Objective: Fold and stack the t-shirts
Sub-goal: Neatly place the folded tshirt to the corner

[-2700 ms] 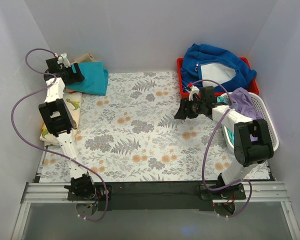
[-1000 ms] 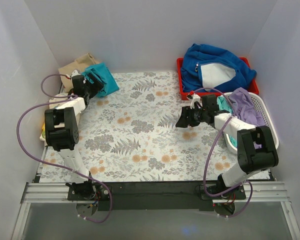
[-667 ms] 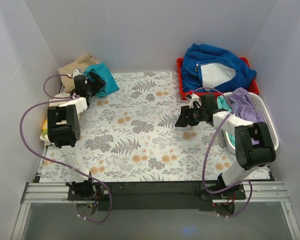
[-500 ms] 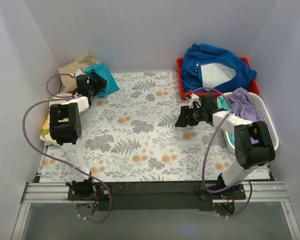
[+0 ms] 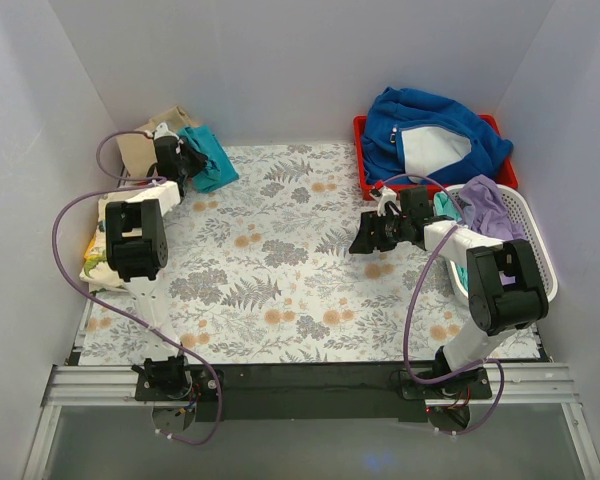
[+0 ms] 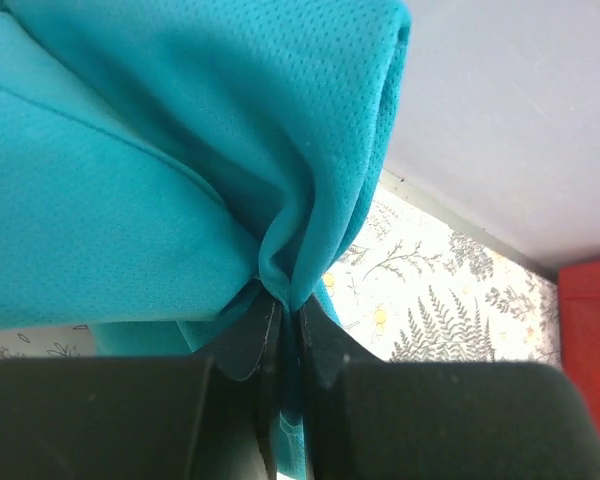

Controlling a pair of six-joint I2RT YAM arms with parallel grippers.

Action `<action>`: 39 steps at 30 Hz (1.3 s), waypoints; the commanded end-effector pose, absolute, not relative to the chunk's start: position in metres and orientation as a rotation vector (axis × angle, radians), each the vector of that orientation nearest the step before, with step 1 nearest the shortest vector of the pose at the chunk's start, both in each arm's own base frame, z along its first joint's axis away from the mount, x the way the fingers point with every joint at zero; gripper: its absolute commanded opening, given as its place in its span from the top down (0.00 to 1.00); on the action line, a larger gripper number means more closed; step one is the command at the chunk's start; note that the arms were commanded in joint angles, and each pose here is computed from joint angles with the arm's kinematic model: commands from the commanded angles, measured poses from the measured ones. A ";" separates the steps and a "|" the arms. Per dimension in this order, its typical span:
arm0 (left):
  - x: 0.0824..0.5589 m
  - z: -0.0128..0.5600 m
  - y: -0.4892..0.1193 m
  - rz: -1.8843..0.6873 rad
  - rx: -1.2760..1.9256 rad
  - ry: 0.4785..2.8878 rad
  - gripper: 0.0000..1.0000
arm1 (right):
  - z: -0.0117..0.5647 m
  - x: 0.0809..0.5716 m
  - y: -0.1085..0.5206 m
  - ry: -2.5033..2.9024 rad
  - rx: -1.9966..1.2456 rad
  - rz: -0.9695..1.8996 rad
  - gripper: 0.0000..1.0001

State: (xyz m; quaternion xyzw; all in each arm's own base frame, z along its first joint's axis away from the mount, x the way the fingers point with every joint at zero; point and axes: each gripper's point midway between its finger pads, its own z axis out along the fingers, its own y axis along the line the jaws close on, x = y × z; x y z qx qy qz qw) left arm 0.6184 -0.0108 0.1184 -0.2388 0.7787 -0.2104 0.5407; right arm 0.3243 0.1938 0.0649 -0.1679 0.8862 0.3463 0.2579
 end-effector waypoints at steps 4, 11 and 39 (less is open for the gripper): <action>0.618 0.188 -0.004 -0.375 -0.321 1.810 1.00 | 0.074 0.336 0.200 2.353 -0.492 0.952 0.34; 0.618 0.243 0.022 -0.382 -0.019 1.827 1.00 | 0.072 0.337 0.201 2.356 -0.499 0.961 0.34; 0.612 0.181 0.267 0.066 -0.195 1.925 0.64 | 0.058 0.345 0.212 2.392 -0.491 1.054 0.34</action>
